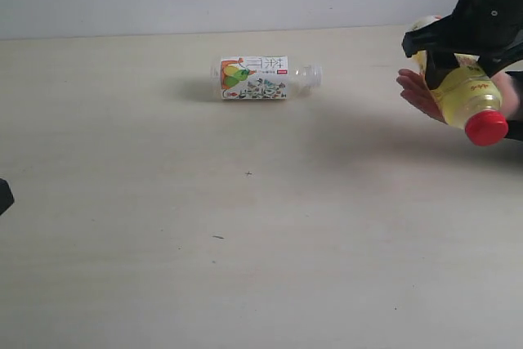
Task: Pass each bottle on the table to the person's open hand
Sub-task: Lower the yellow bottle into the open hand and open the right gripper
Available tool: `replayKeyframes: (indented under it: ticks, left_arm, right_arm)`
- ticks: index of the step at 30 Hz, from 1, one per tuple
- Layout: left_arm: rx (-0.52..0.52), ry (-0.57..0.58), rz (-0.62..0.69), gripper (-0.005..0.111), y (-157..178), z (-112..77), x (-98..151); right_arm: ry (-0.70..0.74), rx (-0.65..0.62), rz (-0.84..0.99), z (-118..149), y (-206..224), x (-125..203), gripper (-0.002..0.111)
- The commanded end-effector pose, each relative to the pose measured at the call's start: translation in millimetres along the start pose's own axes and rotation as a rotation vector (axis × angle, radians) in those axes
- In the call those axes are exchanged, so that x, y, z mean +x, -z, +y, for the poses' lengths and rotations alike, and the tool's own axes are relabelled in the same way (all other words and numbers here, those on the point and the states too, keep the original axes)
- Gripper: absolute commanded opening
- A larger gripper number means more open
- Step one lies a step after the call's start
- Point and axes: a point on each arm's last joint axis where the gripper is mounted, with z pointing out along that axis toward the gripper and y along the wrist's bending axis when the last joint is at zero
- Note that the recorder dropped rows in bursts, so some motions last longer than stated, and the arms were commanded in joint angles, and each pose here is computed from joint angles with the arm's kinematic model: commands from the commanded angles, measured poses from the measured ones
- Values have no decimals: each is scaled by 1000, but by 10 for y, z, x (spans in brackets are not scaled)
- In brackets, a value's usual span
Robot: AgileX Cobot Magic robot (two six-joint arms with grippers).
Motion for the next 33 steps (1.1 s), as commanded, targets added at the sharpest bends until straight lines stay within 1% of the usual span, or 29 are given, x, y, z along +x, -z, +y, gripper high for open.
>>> replayKeyframes:
  ticks: [1,4,6,8,13,14,15,21,33]
  left_arm:
    - [-4,9,-7,0,5,7,6]
    - [-4,9,-7,0,5,7,6]
    - [-4,9,-7,0,5,7,6]
    - [-4,9,-7,0,5,7,6]
    - [-4,9,-7,0,5,7,6]
    - [-4,9,-7,0,5,7,6]
    - [-4,9,-7,0,5,7,6]
    - [-4,9,-7,0,5,7,6]
    - [-4,9,-7,0,5,7,6]
  right_arm:
    - [-6,6,-19,-20,-30,-19,0]
    - [-8,6,-19,-20,-30,-19,2]
    - [-13,6,-19,-20,-30,-19,9]
    - [-16,6,-19,-20,-30,-19,23]
    - [-16,6,-19,-20,-30,-19,72]
    - [-16,6,-21,-20,-30,-21,79]
    - [-16,5,-25,-19,-30,-25,83]
    - [-16,2,-57,-19,-3,-46,84]
    - [1,5,-108,-47,268,-12,84]
